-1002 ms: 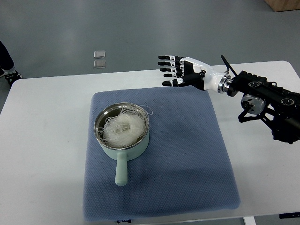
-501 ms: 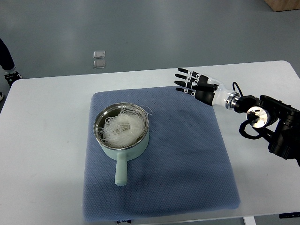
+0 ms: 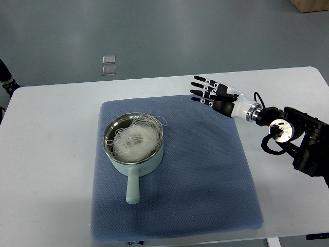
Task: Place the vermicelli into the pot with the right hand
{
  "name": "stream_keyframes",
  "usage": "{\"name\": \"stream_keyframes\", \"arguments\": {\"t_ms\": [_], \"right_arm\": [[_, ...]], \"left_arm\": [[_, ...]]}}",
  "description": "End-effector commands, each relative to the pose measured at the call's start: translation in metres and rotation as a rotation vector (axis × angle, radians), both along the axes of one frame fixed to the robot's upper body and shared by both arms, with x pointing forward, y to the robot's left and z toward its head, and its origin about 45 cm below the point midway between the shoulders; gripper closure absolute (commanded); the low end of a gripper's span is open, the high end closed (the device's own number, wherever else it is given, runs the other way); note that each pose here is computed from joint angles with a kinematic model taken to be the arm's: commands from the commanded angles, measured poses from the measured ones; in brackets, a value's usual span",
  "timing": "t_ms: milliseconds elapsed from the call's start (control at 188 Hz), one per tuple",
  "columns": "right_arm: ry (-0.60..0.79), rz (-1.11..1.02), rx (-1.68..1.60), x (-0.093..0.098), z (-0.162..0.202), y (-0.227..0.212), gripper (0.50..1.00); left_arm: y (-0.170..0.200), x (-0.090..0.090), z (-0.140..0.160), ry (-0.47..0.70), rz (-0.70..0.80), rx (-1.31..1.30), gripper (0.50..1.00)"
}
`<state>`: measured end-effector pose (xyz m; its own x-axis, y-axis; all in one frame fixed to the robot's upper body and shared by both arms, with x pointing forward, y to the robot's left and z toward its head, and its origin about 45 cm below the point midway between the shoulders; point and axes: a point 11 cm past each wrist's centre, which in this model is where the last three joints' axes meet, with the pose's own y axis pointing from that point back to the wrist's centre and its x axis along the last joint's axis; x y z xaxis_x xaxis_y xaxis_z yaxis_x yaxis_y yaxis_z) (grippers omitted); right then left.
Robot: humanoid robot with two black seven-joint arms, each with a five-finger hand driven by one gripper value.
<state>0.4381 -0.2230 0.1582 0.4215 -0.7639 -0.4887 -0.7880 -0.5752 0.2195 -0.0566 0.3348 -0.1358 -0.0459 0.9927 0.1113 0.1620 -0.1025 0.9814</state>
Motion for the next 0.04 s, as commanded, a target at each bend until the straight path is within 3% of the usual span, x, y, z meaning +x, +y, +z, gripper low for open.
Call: {"name": "stream_keyframes", "arguments": {"t_ms": [0, 32], "right_arm": [[0.001, 0.006, 0.002, -0.0007, -0.0003, 0.0004, 0.572], [0.003, 0.004, 0.002, -0.0011, -0.0011, 0.0000, 0.572]], "left_arm": [[0.0000, -0.0003, 0.0000, 0.000, 0.000, 0.000, 0.500], [0.0000, 0.0006, 0.0000, -0.001, 0.000, 0.000, 0.500]]}}
